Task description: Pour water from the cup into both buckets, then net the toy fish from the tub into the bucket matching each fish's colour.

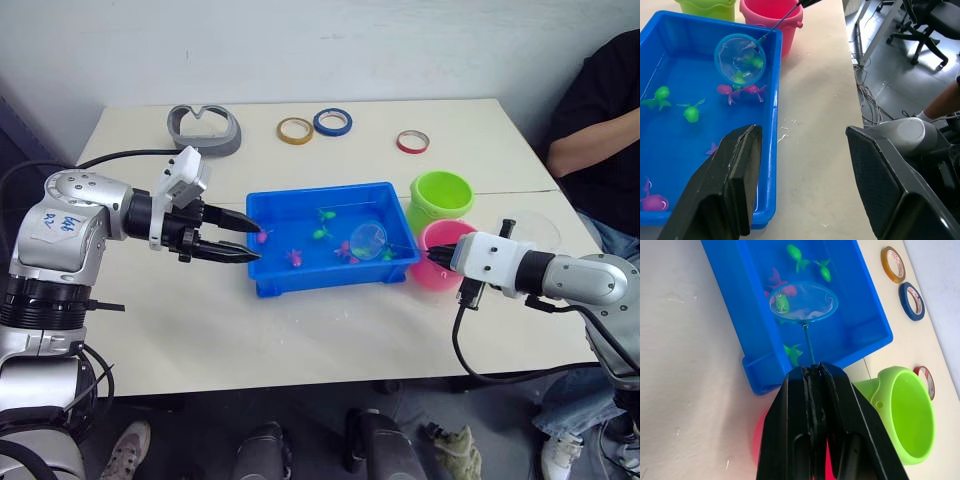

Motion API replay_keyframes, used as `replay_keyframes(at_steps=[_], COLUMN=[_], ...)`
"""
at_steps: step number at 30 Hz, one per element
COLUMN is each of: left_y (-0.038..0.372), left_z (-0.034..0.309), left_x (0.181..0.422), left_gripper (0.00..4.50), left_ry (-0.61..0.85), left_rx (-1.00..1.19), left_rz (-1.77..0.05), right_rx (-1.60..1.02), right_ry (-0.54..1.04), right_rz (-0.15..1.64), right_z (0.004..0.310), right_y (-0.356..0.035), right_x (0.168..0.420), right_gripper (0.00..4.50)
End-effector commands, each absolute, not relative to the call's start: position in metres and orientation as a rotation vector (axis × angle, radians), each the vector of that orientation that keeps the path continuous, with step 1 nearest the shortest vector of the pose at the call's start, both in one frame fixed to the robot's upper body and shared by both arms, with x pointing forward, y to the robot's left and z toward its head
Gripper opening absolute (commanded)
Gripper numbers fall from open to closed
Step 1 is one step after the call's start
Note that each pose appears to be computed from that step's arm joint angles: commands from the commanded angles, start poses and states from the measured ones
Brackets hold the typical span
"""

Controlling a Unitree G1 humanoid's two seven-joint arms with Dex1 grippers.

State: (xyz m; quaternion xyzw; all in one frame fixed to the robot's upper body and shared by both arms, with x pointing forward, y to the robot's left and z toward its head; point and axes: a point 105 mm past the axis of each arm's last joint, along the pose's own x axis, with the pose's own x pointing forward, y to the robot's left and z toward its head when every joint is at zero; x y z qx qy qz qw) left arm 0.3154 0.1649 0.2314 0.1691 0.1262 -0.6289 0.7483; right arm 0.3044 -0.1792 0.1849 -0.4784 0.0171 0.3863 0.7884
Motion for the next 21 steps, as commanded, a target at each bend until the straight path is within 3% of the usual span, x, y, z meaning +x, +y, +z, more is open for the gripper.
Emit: replay_keyframes(at_steps=[1, 15, 21], left_y=[0.161, 0.156, 0.16], left_z=[0.24, 0.243, 0.235], left_x=[0.311, 0.31, 0.307], left_gripper=[2.97, 2.97, 2.97], left_ry=[0.24, 0.228, 0.26], left_rx=[0.391, 0.39, 0.402], left_rz=[-1.391, -1.39, -1.38], right_rx=[-1.095, -1.227, -1.222], right_ry=[-0.004, -0.022, -0.043], right_rz=[0.83, 0.782, 0.838], right_z=[0.195, 0.188, 0.186], right_y=[-0.178, -0.18, -0.171], right_x=[0.3, 0.317, 0.314], right_gripper=[0.0, 0.0, 0.0])
